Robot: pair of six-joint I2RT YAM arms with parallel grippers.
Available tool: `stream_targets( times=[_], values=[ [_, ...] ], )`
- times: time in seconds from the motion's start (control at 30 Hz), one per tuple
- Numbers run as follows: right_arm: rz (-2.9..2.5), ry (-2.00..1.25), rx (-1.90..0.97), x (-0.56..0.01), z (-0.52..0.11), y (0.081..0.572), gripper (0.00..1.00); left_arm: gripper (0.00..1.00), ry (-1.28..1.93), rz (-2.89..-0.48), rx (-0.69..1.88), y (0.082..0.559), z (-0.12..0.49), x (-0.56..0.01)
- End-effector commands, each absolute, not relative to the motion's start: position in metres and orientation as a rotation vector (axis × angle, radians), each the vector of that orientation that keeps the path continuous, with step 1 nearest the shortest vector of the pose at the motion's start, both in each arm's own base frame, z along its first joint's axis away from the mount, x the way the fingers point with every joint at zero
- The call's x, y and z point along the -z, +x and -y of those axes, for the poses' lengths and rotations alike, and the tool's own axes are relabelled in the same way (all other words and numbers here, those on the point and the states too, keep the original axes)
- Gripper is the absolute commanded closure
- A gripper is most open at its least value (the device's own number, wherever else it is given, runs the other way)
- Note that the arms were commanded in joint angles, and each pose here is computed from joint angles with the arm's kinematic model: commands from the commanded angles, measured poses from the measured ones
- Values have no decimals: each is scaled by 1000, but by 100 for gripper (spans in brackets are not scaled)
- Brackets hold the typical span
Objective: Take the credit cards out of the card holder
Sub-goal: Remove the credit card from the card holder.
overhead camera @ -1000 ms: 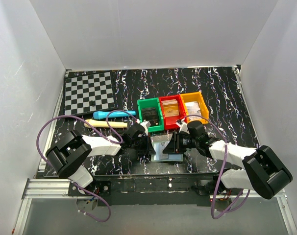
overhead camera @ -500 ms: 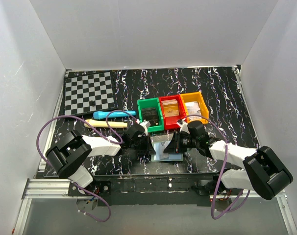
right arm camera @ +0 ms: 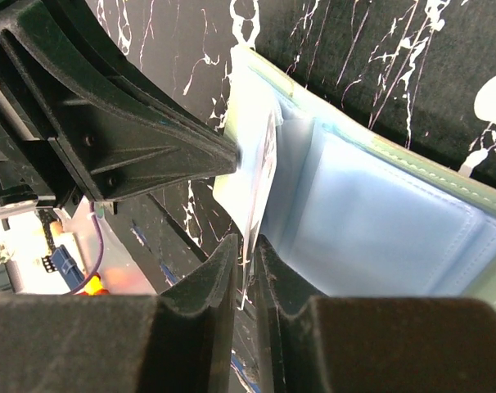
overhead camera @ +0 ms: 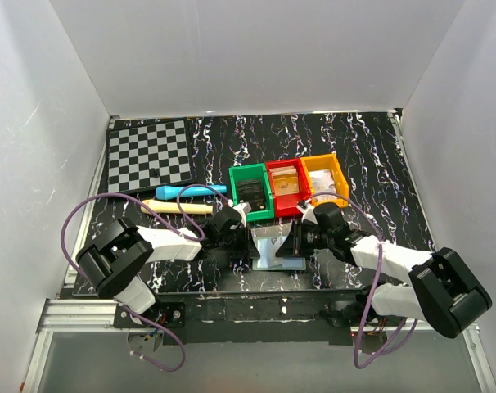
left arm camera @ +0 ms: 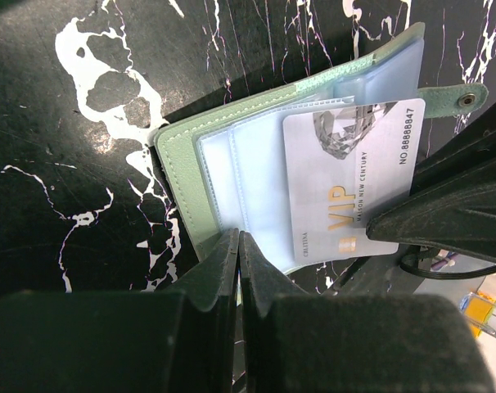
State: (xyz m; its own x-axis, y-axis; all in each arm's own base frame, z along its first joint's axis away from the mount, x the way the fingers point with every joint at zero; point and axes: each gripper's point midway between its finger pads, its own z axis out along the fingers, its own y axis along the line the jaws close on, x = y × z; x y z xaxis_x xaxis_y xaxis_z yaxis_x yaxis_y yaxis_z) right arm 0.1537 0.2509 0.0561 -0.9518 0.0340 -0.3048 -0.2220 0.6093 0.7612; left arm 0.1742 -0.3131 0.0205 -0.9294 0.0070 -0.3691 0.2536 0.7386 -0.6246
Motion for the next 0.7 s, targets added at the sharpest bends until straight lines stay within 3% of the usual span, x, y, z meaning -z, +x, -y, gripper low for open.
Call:
stream_targets(
  times=[0.0, 0.5, 0.67],
  values=[
    [-2499, -182, -1257, -66, -251, 160, 79, 100, 191, -2649, 887, 169, 295, -2],
    [-2506, -180, -1244, -67, -251, 162, 74, 100, 198, -2648, 882, 170, 295, -2],
    [-2518, -178, -1226, -66, -249, 162, 80, 100, 196, -2650, 881, 170, 295, -2]
  ],
)
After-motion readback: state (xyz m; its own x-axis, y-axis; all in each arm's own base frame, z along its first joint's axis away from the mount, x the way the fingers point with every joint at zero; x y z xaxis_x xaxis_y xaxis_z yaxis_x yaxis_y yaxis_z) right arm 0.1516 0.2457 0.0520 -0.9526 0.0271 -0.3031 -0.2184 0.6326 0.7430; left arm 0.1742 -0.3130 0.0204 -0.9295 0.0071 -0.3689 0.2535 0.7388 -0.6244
